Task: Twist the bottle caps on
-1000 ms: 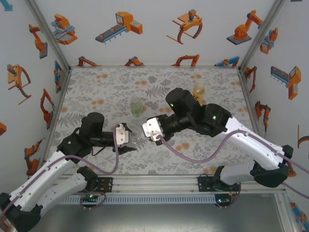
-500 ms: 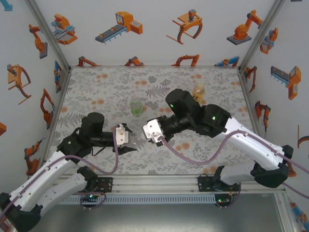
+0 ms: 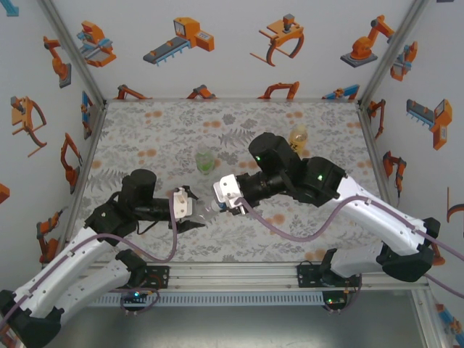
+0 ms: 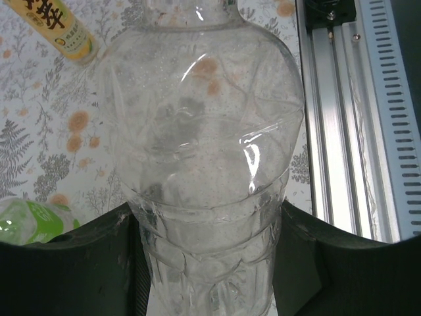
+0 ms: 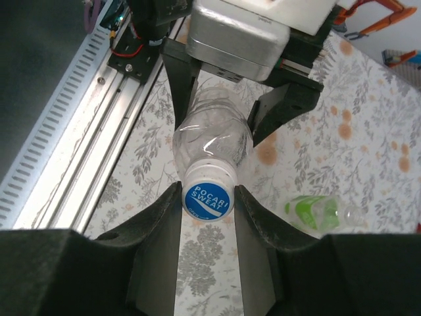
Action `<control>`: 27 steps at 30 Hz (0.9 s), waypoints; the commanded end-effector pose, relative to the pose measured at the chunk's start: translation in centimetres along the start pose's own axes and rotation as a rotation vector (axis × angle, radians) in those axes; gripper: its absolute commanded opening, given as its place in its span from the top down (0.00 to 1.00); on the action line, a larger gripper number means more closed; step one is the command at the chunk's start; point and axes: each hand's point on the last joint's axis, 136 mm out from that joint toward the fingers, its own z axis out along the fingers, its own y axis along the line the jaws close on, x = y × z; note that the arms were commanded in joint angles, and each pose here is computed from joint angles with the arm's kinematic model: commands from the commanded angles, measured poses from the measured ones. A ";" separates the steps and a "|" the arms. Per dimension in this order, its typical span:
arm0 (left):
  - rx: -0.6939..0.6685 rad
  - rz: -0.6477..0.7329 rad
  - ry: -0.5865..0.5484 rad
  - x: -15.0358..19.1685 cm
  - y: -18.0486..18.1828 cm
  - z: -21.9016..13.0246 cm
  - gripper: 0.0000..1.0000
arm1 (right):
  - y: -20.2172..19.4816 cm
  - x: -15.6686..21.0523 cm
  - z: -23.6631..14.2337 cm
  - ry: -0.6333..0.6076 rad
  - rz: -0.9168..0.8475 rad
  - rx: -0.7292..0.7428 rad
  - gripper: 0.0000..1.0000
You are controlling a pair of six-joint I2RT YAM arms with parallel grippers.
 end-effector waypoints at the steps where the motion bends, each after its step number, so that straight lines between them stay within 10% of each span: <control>1: -0.057 0.059 -0.031 -1.7 0.9 -0.8 1.00 | -0.7 0.3 0.6 -0.030 0.233 0.042 0.90; 17: -0.237 0.072 0.018 -1.0 3.3 -1.9 1.00 | -6.1 5.8 1.0 -0.165 1.453 0.465 1.00; 27: -0.244 0.070 0.022 -0.9 3.5 -1.9 1.00 | -6.6 6.4 -0.5 -0.225 1.590 0.555 0.92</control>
